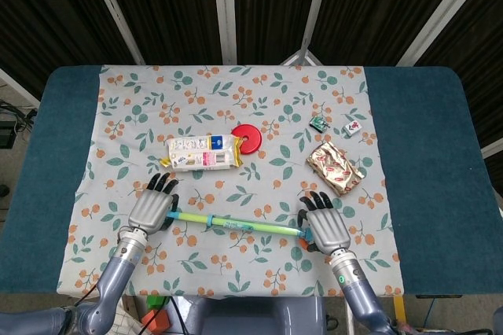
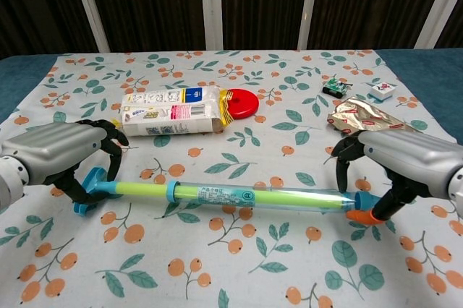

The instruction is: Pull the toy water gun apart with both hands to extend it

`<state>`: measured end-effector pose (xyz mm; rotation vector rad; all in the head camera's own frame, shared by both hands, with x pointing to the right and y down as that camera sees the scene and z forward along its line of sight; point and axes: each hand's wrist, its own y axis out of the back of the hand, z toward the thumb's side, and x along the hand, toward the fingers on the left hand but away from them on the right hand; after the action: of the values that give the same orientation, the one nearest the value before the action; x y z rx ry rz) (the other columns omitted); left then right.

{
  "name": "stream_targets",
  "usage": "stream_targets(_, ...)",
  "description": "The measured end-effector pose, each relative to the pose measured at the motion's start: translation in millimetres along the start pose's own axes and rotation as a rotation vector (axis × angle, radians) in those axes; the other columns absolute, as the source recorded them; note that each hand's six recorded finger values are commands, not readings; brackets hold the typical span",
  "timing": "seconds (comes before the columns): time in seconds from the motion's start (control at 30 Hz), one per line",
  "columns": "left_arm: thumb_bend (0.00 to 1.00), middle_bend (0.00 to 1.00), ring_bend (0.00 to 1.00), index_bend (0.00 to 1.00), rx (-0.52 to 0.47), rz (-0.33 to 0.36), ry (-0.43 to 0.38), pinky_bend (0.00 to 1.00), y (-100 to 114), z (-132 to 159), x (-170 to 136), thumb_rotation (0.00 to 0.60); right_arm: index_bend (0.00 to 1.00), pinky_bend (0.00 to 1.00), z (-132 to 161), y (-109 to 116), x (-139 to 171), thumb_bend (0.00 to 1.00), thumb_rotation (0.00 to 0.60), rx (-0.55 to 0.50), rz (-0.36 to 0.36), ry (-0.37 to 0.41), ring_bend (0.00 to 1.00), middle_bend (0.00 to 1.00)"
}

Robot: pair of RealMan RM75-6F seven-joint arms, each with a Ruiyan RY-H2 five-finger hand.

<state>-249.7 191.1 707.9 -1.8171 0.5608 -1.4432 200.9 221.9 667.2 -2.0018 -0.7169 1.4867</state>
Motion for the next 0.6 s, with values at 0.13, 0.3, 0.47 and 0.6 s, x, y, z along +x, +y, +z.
stream_targets(0.13,0.53,0.16,0.00,0.59,-0.009,0.013,0.002,0.00,2.5,-0.3,0.1,0.600,0.67,0.00,-2.0,1.4,0.1,0.32,0.600,0.004,-0.004,-0.004,0.00,0.19)
stream_targets(0.3,0.53,0.16,0.00,0.60,-0.011,0.026,0.001,0.00,6.8,-0.7,-1.3,0.600,0.68,0.00,-4.0,6.7,-0.6,0.32,0.600,0.008,-0.019,-0.009,0.00,0.19)
stream_targets(0.47,0.53,0.16,0.00,0.61,-0.012,0.045,-0.004,0.00,14.1,-1.9,-4.3,0.600,0.68,0.00,-6.9,13.7,-0.8,0.32,0.600,0.017,-0.035,-0.017,0.00,0.19)
stream_targets(0.6,0.53,0.17,0.00,0.61,-0.007,0.053,-0.004,0.00,17.9,-5.4,-6.9,0.600,0.69,0.00,-11.9,17.7,-0.3,0.32,0.600,0.026,-0.041,-0.029,0.00,0.19)
